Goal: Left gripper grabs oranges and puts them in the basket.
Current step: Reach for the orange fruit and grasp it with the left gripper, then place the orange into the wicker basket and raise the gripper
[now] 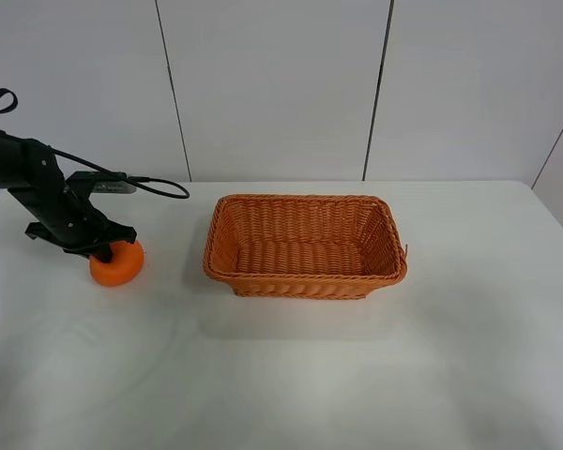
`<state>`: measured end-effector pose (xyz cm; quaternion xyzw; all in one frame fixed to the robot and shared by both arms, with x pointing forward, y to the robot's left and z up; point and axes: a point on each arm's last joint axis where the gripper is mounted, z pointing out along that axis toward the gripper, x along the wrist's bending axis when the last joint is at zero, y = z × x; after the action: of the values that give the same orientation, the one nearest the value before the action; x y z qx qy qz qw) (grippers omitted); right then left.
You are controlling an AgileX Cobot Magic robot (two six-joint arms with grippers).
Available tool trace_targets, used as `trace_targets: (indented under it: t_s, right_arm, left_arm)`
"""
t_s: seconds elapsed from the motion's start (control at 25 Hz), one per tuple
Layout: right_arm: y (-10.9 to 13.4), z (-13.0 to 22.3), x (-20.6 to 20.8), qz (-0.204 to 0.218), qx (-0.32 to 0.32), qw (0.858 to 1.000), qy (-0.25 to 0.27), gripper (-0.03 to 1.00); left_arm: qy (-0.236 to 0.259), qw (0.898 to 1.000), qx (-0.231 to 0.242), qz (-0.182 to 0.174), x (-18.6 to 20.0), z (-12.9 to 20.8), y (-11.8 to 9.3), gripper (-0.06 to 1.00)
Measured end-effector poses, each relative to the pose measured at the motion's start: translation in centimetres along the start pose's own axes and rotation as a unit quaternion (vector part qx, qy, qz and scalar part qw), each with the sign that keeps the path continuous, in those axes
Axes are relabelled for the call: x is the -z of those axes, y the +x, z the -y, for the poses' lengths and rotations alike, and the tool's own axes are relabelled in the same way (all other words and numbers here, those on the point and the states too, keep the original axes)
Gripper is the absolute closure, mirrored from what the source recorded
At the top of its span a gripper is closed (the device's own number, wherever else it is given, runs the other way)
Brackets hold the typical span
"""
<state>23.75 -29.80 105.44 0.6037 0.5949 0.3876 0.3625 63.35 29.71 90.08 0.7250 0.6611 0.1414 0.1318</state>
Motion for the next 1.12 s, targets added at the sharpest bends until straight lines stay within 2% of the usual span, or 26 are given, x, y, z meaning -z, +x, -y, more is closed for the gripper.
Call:
trace_targets:
  t_s: [0.28, 0.48, 0.68, 0.72, 0.84, 1.12]
  right_arm:
    - [0.0, 0.0, 0.0, 0.0, 0.0, 1.0, 0.0, 0.27]
    - [0.0, 0.0, 0.0, 0.0, 0.0, 1.0, 0.0, 0.27]
    - [0.0, 0.0, 0.0, 0.0, 0.0, 1.0, 0.0, 0.27]
    - [0.0, 0.0, 0.0, 0.0, 0.0, 1.0, 0.0, 0.27]
    - [0.0, 0.0, 0.0, 0.0, 0.0, 1.0, 0.0, 0.27]
    - [0.0, 0.0, 0.0, 0.0, 0.0, 1.0, 0.0, 0.27]
  left_arm:
    - [-0.012, 1.0, 0.019, 0.02, 1.8, -0.5, -0.3, 0.76]
    - [-0.015, 0.998, 0.032, 0.055, 4.9, -0.8, -0.9, 0.76]
    - [-0.053, 0.994, 0.04, 0.091, 8.3, -1.4, -1.7, 0.76]
    - [-0.071, 0.991, 0.03, 0.107, 10.2, -1.9, -2.4, 0.76]
    - [-0.095, 0.987, 0.0, 0.128, 12.6, -2.8, -4.2, 0.76]
    - [-0.157, 0.966, -0.084, 0.188, 16.3, -6.4, -12.4, 0.76]
